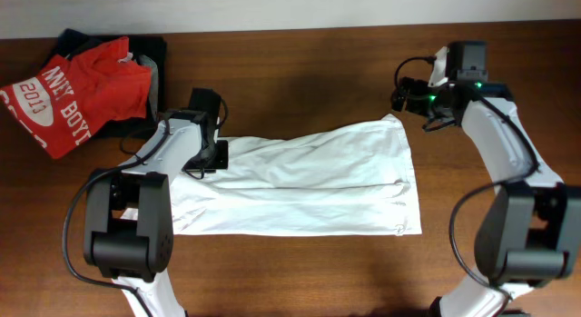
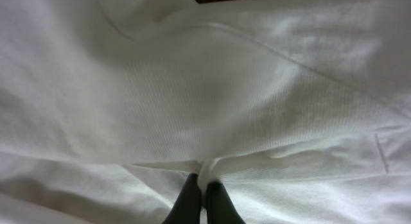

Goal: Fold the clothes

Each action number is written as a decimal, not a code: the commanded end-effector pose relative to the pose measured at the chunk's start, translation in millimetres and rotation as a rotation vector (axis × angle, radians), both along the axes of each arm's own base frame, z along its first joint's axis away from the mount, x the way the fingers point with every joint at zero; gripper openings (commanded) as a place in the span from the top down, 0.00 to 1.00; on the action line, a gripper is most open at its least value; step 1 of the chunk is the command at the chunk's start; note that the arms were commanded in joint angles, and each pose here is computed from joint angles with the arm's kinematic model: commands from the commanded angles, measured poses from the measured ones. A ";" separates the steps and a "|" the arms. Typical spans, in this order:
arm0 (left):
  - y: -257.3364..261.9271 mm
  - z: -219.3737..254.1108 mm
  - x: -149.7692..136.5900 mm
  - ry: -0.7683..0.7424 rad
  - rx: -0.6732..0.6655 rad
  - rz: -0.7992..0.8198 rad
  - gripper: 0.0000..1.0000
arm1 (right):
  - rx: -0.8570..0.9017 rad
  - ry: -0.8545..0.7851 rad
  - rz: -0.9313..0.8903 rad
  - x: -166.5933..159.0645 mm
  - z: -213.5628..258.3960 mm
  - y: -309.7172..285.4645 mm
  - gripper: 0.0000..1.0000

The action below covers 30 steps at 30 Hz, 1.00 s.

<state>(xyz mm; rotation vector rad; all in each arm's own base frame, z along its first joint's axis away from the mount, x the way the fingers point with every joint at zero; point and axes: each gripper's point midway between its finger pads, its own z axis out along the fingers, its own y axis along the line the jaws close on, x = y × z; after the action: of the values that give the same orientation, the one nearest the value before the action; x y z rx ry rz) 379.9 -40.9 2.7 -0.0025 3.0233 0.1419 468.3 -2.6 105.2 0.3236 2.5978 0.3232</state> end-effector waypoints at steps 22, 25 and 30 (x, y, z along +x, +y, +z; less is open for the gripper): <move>1.3 16.6 11.4 -0.063 0.007 0.012 0.99 | -0.189 0.164 0.018 6.5 -108.1 25.1 0.48; 1.3 16.7 11.5 -0.063 0.007 0.012 0.99 | -0.201 0.164 0.012 6.8 -107.5 22.8 0.63; 1.4 33.3 10.2 -0.066 0.002 0.039 0.99 | -0.224 0.221 -0.004 5.3 -83.9 13.8 0.76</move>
<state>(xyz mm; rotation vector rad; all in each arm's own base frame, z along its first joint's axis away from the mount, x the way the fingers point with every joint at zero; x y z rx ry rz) 380.3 -40.6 3.3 -0.0040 3.0219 0.1456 461.0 19.3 5.9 0.2711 2.8329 0.0278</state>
